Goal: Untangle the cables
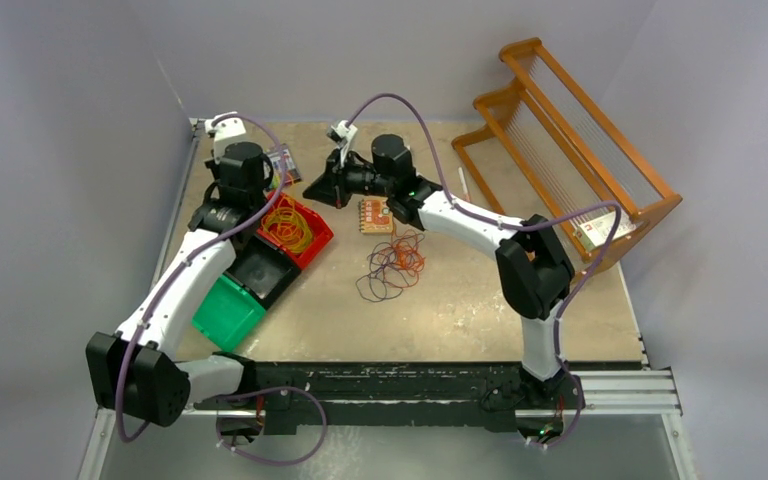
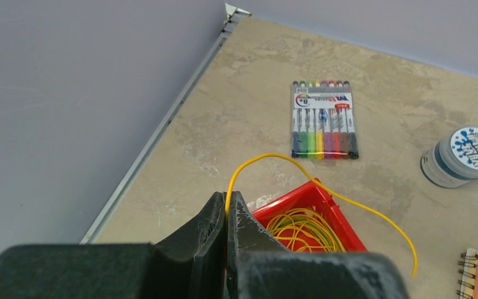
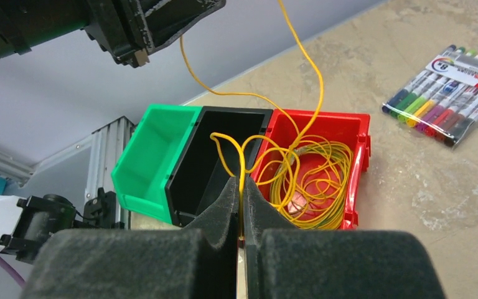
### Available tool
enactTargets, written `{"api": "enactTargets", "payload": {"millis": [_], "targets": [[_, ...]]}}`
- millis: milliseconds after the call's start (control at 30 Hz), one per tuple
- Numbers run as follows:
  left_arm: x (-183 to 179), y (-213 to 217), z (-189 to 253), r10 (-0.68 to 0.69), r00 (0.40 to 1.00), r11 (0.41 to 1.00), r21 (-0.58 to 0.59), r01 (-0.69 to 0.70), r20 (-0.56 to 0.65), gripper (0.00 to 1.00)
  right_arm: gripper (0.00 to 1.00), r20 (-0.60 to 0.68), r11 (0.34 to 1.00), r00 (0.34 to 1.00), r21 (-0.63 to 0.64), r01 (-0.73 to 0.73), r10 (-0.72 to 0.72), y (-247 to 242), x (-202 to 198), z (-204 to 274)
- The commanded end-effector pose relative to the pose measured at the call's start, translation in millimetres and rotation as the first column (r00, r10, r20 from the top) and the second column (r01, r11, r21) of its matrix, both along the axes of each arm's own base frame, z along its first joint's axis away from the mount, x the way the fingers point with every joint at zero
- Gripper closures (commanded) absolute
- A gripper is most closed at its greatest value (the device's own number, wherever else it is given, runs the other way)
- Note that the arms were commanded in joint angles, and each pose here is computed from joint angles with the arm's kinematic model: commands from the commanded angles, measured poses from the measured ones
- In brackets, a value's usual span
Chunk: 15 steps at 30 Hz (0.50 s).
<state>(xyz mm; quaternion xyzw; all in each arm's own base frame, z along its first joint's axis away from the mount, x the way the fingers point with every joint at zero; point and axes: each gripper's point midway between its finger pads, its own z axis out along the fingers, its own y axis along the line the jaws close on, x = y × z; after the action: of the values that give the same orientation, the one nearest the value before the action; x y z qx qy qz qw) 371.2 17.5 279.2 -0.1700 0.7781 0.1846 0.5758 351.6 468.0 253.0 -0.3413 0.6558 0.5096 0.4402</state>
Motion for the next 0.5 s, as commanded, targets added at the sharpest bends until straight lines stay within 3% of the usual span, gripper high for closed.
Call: {"api": "enactTargets", "payload": {"millis": [0,467], "targets": [[15.3,-9.3,-14.8,-0.051,0.998,0.999,-0.013,0.05,-0.032,1.0,1.0,0.054,0.997,0.998,0.065,-0.029,0.025,6.7,-0.8,27.5],[54.4,-33.5,-89.5,-0.14,0.966,0.984,-0.139,0.112,-0.217,1.0,1.0,0.023,0.994,0.994,0.009,0.108,-0.108,-2.7,18.0,-6.0]]}}
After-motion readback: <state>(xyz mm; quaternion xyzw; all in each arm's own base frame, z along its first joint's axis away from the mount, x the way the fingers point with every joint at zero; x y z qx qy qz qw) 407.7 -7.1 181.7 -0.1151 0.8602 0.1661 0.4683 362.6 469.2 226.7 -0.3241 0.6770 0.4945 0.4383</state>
